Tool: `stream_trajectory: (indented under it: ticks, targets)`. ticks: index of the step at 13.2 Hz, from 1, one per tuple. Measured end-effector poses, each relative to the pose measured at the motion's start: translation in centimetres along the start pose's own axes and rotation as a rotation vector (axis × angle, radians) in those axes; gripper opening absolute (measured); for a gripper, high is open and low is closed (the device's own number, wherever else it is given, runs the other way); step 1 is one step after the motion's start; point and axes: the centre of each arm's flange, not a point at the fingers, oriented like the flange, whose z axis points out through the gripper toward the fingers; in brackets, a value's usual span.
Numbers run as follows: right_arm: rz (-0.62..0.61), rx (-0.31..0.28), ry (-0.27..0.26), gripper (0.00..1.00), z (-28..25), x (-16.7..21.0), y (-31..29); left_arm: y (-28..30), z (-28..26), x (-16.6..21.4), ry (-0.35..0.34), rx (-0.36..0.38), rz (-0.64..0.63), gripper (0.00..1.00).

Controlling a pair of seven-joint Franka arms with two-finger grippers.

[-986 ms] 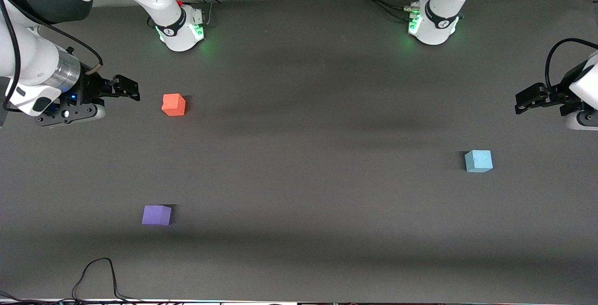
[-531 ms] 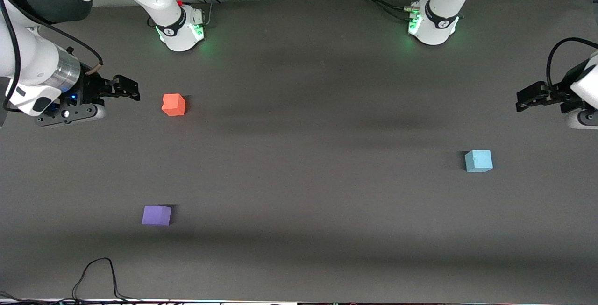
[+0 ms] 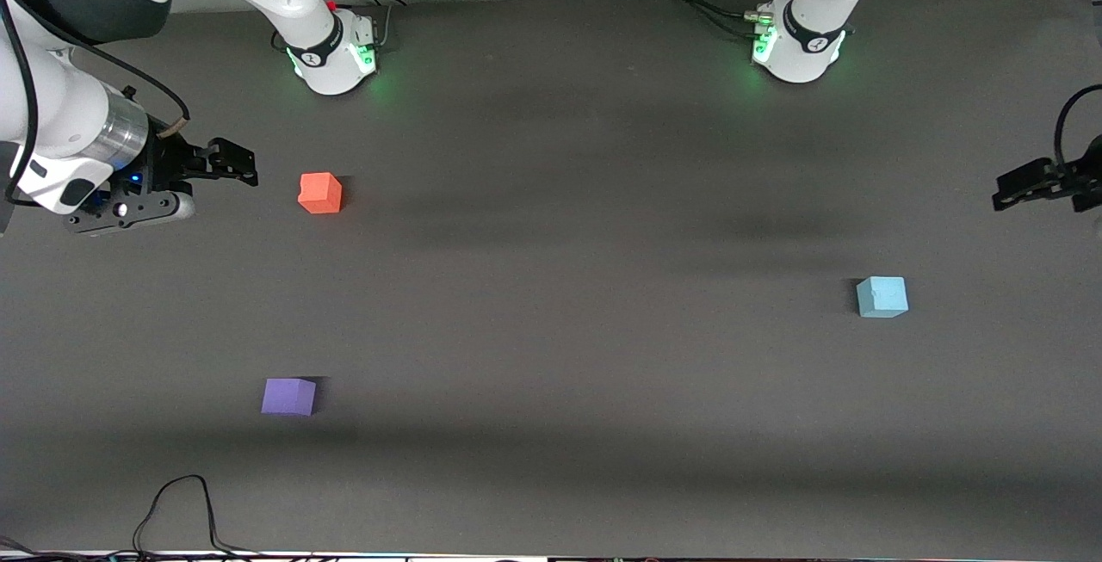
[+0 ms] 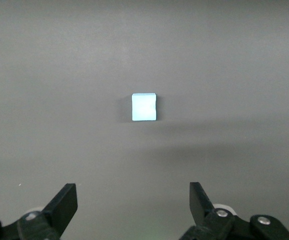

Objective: Place blue block between orange and purple blocks
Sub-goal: 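Move the left gripper down over the light blue cube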

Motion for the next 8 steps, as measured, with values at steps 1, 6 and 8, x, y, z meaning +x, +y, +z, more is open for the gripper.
stream_trajectory:
  ticks: [1,6,8]
  targets:
    - [0.000,0.000,0.000,1.00,0.0,0.0,0.0,0.2,2.0,0.1,0.003,0.000,0.003,1.00]
    - [0.000,0.000,-0.001,1.00,0.0,0.0,0.0,0.7,12.8,-0.4,0.060,0.007,0.013,1.00]
    - [0.000,0.000,-0.001,1.00,0.0,0.0,0.0,1.0,17.4,-1.3,0.090,0.009,0.015,1.00]
